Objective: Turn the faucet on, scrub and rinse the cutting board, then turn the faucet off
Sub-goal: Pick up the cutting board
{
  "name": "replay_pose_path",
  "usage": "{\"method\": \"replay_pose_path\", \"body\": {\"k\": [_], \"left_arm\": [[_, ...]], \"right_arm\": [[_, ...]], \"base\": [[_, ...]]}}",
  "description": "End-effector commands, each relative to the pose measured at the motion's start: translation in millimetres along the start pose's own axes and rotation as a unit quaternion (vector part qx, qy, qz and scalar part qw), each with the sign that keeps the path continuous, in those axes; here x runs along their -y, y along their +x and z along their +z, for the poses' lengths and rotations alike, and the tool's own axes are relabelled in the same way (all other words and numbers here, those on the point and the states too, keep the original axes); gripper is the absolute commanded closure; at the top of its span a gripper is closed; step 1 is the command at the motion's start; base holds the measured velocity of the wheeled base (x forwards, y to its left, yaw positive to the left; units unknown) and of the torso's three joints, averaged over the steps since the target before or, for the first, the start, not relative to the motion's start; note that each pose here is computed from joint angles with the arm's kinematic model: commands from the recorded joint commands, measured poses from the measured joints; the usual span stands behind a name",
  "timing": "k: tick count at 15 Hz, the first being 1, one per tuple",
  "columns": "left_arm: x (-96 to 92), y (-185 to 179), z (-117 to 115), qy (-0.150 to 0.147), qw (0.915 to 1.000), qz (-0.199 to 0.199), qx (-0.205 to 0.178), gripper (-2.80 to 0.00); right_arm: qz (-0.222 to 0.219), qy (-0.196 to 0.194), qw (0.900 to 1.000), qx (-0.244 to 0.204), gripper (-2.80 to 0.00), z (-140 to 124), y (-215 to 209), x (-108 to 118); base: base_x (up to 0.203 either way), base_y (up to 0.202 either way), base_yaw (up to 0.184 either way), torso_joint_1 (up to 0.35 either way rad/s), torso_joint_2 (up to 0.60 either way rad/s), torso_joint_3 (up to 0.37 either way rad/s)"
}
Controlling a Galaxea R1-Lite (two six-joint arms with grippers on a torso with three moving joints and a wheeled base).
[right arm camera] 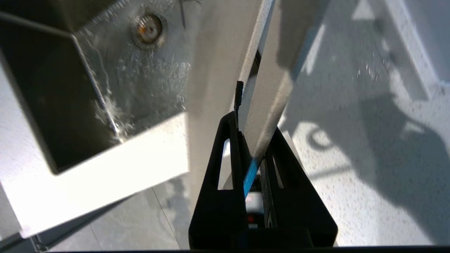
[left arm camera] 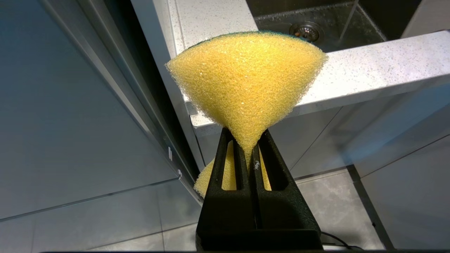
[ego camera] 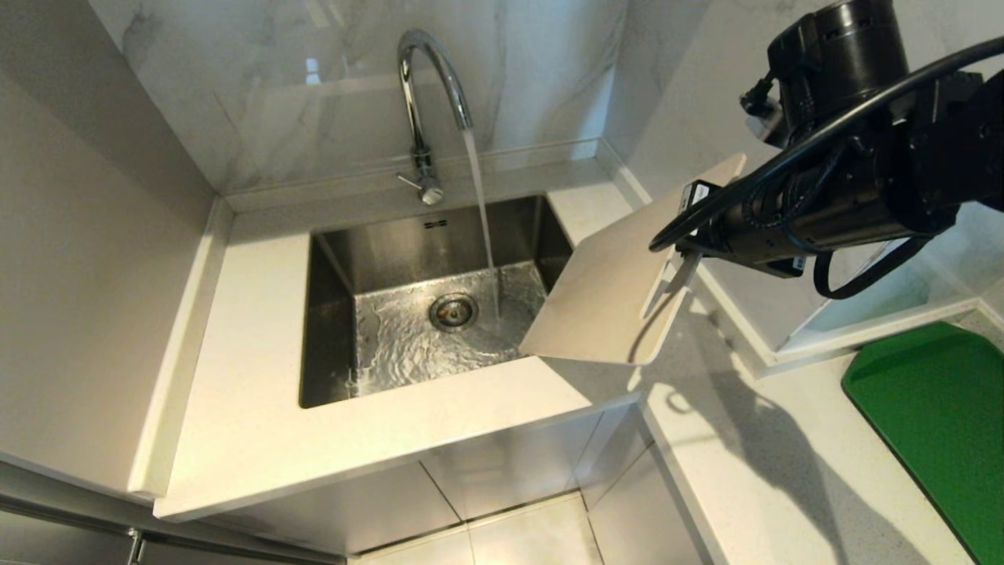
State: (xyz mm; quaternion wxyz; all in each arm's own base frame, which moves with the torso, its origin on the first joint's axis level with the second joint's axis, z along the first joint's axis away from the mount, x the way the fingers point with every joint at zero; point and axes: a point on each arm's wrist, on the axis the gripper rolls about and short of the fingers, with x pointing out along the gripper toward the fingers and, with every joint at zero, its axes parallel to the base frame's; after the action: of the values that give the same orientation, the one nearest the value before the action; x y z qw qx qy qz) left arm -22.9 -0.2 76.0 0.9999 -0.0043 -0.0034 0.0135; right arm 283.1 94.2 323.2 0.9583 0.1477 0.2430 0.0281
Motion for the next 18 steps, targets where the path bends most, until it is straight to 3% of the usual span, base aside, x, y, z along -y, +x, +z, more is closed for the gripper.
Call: {"method": "replay_pose_path", "body": {"k": [1, 6, 13, 18], "left_arm": [[0.0, -0.3, 0.0, 0.0, 1.0, 0.0, 0.002, 0.0], [0.0, -0.3, 0.0, 0.0, 1.0, 0.0, 0.002, 0.0], [0.0, -0.3, 0.0, 0.0, 1.0, 0.0, 0.002, 0.0], [0.0, -0.3, 0.0, 0.0, 1.0, 0.0, 0.002, 0.0]], "right_arm": [[0.008, 0.005, 1.0, 0.027, 0.0, 13.1, -8.3, -1.8], [0.037, -0.042, 0.996, 0.066, 0.0, 27.2, -17.6, -7.4], [0.086, -0.004, 0.989, 0.121, 0.0, 56.9, -30.6, -19.4], [0.082, -0.007, 0.991, 0.105, 0.0, 54.2, -32.3, -17.9]], "base": [[0.0, 0.0, 0.0, 0.0, 0.0, 0.0], [0.0, 0.0, 0.0, 0.0, 0.0, 0.0], [0.0, 0.0, 0.0, 0.0, 0.0, 0.0], [0.0, 0.0, 0.0, 0.0, 0.0, 0.0]]}}
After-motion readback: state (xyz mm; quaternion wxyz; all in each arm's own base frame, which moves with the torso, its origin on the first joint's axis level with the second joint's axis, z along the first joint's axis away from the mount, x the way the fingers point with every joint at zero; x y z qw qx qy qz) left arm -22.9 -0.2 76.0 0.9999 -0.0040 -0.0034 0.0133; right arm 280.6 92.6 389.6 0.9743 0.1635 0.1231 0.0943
